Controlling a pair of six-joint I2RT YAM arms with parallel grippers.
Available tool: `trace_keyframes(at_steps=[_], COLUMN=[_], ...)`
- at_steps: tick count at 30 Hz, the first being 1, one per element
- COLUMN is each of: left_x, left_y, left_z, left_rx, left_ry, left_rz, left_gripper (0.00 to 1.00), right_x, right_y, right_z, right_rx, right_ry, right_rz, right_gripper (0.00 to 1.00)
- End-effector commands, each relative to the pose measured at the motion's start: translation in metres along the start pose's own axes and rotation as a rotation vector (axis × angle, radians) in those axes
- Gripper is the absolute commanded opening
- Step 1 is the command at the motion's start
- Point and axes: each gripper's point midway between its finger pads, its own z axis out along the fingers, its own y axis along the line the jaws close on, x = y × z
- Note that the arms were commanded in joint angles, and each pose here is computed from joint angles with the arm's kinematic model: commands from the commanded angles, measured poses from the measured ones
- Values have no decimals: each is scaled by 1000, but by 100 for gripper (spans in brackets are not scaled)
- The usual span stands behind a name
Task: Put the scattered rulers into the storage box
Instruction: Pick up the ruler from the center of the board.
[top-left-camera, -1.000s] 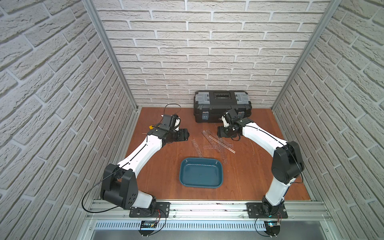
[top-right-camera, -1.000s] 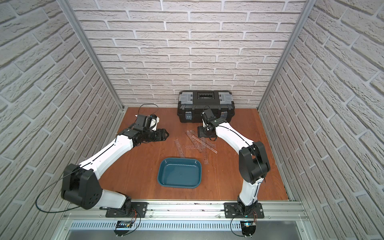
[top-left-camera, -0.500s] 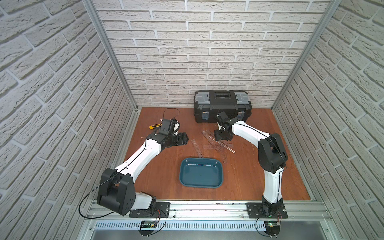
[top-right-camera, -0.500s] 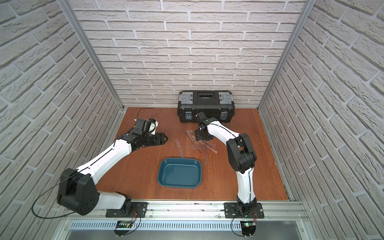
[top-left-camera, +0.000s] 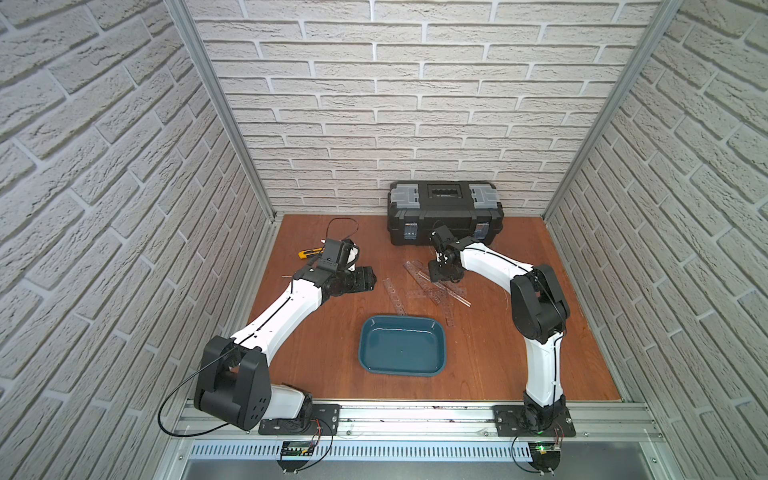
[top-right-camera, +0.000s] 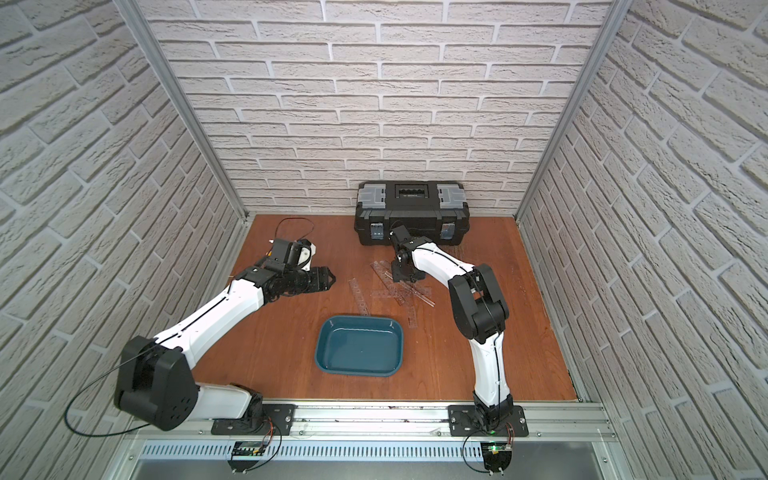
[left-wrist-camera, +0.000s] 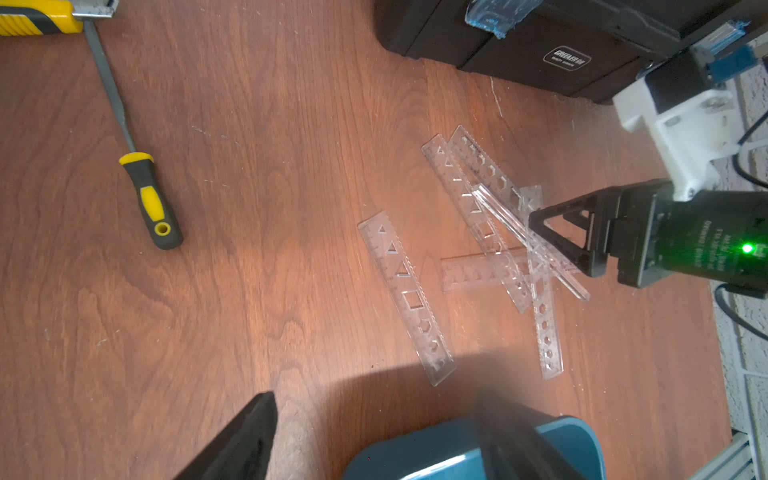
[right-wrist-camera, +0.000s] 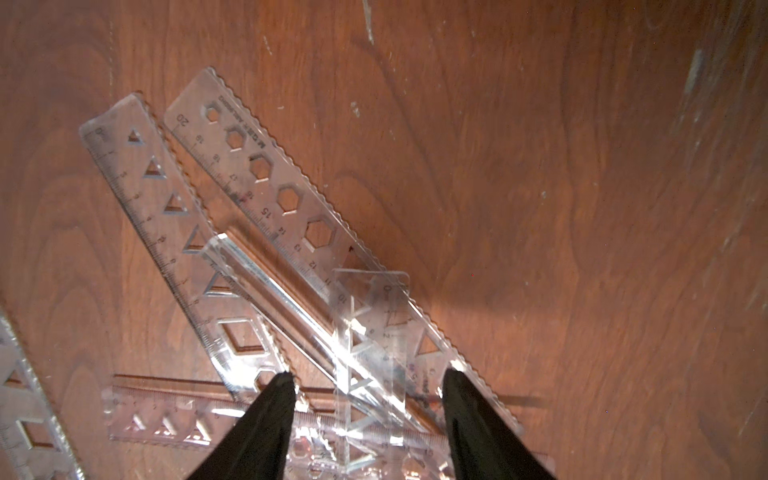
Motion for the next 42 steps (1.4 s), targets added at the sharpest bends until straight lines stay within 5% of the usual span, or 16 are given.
trace_keyframes(at_steps=[1,30,42], left_x=[-3,4,4], left_y=[-1,0,0], left_z=[2,3,5], left_rx=[10,15,15], left_ry=[-17,-5,-1], left_rz=[-1,-11,-13], left_gripper=[79,80,80], right_x=[-18,-25,-19], right_y=[3,-2,-4], right_z=[1,28,32], right_rx=[23,71,63], right_ry=[-53,-37,-27], right_rz=[31,86,99], right_gripper=[60,57,45])
